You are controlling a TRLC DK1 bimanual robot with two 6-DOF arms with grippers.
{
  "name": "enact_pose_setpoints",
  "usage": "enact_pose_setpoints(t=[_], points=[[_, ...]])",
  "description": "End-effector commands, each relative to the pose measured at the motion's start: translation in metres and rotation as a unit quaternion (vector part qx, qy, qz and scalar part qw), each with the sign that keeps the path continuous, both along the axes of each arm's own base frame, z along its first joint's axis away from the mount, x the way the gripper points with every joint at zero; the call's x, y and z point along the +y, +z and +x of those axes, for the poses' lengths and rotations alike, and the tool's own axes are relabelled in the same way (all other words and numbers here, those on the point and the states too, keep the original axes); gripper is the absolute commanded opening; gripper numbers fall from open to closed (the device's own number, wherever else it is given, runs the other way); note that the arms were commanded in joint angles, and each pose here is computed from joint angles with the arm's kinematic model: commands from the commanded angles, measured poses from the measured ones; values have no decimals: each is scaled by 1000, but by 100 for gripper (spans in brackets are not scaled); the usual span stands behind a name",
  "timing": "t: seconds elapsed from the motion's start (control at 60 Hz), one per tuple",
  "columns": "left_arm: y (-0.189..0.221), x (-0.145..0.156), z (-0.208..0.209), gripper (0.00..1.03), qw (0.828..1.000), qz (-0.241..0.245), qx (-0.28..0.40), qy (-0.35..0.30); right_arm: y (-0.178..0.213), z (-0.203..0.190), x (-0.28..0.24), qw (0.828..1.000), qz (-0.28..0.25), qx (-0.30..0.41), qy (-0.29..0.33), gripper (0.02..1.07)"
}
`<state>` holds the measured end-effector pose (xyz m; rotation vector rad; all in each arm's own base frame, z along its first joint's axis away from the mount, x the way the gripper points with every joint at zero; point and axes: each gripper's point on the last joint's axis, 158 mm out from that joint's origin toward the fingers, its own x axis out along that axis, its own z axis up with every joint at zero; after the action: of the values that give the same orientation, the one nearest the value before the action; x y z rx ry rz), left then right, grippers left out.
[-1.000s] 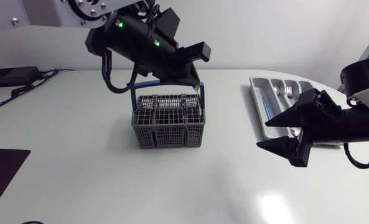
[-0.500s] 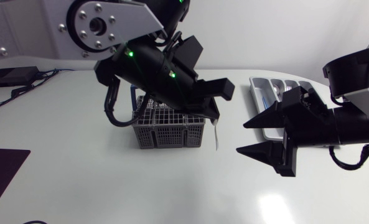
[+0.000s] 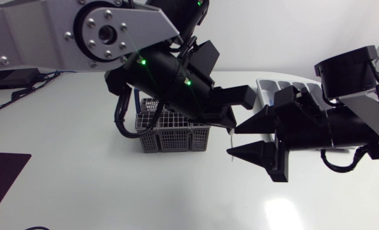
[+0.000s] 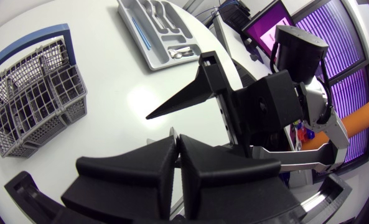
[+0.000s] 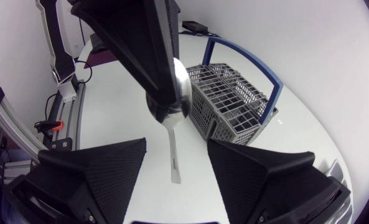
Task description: Unload the cutlery basket into the drawer organizer.
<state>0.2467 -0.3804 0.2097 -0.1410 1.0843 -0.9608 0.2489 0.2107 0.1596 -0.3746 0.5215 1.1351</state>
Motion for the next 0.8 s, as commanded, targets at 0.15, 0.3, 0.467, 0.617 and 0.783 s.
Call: enact_pose_setpoints(t=[0.15, 0.3, 0.467, 0.617, 0.783], points=[[4, -4, -7, 6, 1000, -12, 11, -5, -6, 1, 6, 1000, 5, 18, -2, 45], [4, -4, -7, 6, 1000, -12, 11, -5, -7, 1, 8, 1000, 5, 18, -1, 28], [4, -5, -8, 6, 1000, -13, 13, -6, -8, 1, 7, 1000, 4, 16, 0, 8], [6, -5, -8, 15, 1000, -14, 12, -6, -11, -3, 10, 1000, 2, 20, 7, 7], [12, -2, -1, 77, 1000, -20, 12, 6, -16, -8, 10, 1000, -2, 25, 15, 7]])
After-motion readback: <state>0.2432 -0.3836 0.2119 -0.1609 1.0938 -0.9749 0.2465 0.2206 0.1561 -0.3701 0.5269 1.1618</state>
